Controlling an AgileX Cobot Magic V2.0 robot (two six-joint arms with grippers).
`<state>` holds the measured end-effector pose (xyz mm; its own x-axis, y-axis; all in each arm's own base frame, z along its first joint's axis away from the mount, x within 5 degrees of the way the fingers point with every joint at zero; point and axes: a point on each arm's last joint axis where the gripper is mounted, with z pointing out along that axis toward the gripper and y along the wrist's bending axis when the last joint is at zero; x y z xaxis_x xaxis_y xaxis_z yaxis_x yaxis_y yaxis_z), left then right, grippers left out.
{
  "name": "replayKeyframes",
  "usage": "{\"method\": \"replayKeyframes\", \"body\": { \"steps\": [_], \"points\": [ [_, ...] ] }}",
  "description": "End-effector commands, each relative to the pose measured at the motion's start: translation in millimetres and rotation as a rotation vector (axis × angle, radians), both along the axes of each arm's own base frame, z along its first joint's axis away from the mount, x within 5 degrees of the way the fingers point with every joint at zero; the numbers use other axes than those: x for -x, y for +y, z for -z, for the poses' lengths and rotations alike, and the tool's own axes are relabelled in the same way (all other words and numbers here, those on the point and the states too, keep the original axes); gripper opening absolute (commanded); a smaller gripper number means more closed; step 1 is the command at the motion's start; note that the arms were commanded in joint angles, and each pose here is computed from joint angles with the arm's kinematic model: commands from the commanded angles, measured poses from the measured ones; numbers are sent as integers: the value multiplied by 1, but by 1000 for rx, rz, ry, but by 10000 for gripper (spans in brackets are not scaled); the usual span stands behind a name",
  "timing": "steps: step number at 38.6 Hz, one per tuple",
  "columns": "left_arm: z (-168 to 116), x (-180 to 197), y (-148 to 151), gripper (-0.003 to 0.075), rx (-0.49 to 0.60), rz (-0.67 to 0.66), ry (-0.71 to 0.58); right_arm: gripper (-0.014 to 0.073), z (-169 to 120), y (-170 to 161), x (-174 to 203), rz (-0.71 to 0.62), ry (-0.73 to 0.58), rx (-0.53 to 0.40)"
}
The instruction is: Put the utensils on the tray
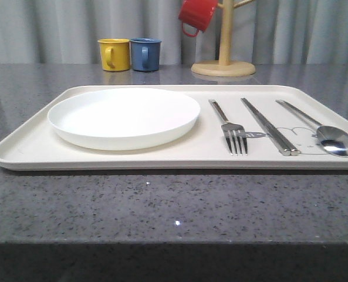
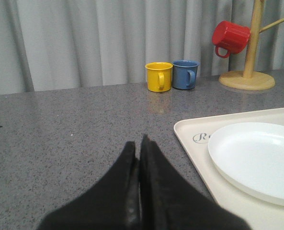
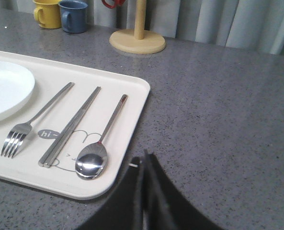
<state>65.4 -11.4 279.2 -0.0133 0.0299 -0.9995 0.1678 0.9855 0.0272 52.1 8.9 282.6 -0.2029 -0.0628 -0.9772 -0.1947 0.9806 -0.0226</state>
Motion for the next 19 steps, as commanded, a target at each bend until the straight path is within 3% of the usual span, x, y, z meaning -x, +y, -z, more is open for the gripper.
{"method": "replayKeyframes", "body": {
  "steps": [1,14,19],
  "points": [
    [1,4,3,-18,25,-34,-82,-69,-14,0,-1,-3,-90,-8],
    [73,11,11,-18,17,-156,-42,-69,-14,0,-1,-3,-90,-8],
    [78,11,10,-18,13,-155,0,-69,-15,0,-1,-3,-93,-8]
  ]
}}
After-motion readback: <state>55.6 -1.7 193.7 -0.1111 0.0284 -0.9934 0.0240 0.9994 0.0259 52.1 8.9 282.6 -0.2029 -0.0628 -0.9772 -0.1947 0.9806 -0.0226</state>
